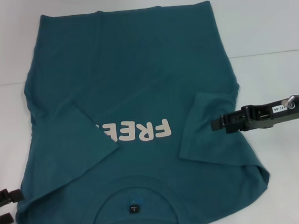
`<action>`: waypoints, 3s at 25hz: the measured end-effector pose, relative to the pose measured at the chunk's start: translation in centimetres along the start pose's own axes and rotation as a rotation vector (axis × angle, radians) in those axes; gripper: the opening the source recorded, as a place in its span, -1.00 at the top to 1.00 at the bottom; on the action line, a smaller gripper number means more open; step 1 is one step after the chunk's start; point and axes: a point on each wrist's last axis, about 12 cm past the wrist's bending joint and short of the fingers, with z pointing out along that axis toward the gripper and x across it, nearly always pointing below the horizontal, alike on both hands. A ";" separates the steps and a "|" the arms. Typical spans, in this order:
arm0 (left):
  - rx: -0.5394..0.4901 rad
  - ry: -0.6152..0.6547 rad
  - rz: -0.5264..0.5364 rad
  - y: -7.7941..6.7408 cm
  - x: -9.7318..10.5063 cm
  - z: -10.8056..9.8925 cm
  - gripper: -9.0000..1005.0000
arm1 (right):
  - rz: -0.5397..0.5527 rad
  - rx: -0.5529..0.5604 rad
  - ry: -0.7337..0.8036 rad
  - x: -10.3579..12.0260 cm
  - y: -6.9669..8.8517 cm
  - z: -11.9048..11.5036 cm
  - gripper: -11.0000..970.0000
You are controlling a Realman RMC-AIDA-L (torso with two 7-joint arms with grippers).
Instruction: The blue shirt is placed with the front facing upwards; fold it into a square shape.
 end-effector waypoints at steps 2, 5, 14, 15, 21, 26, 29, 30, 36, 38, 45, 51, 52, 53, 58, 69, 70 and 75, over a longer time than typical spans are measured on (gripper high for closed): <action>-0.012 -0.002 -0.001 0.0 -0.2 -0.1 -0.75 | 0.001 0.001 0.000 0.1 -0.1 0.0 -0.46; -0.017 -0.006 -0.005 0.1 -0.3 -0.1 -0.75 | 0.003 0.001 -0.002 0.1 -0.1 -0.1 -0.46; -0.032 -0.020 -0.022 0.5 -0.1 0.2 -0.75 | 0.006 0.004 -0.007 0.2 -0.3 -0.3 -0.46; -0.033 -0.021 -0.026 0.6 -0.1 0.3 -0.75 | 0.007 0.004 -0.007 0.2 -0.3 -0.3 -0.46; -0.034 -0.017 -0.047 0.8 0.2 0.6 -0.75 | 0.007 0.004 -0.008 0.2 -0.3 -0.3 -0.46; -0.034 -0.011 -0.048 0.8 0.3 0.8 -0.75 | 0.011 0.001 -0.016 0.2 -0.3 -0.3 -0.46; -0.031 -0.005 -0.050 0.7 0.3 1.0 -0.74 | 0.012 0.001 -0.017 0.2 -0.3 -0.3 -0.46; -0.030 -0.004 -0.051 0.7 0.3 1.1 -0.74 | 0.012 0.000 -0.017 0.2 -0.3 -0.4 -0.46; -0.027 0.010 -0.047 0.4 0.2 1.8 -0.74 | 0.013 -0.001 -0.016 0.2 -0.3 -0.3 -0.46; -0.024 0.015 -0.044 0.3 0.1 2.0 -0.74 | 0.013 -0.002 -0.016 0.2 -0.3 -0.3 -0.46; -0.013 0.023 -0.031 -0.3 -0.2 2.6 -0.73 | 0.012 -0.003 -0.015 0.2 -0.3 -0.3 -0.46; -0.009 0.024 -0.031 -0.6 -0.4 2.8 -0.69 | 0.009 -0.012 -0.022 0.3 -0.3 -0.3 -0.46; -0.009 0.026 -0.032 -0.6 -0.4 2.8 -0.68 | 0.010 -0.013 -0.024 0.2 -0.3 -0.3 -0.46; -0.010 0.031 -0.030 -0.7 -0.5 2.9 -0.68 | 0.012 -0.014 -0.027 0.2 -0.3 -0.4 -0.46; -0.024 0.054 0.001 -1.1 -0.8 3.1 -0.65 | 0.018 -0.017 -0.034 0.4 -0.4 -0.5 -0.46; -0.034 0.049 -0.005 -0.9 -0.9 3.1 -0.11 | 0.020 -0.020 -0.036 0.6 -0.6 -0.6 -0.46; -0.034 0.049 -0.005 -0.9 -0.9 3.1 -0.02 | 0.020 -0.020 -0.037 0.6 -0.6 -0.7 -0.46; -0.035 0.049 0.000 -0.9 -0.9 3.1 0.42 | 0.020 -0.021 -0.036 0.6 -0.6 -0.7 -0.46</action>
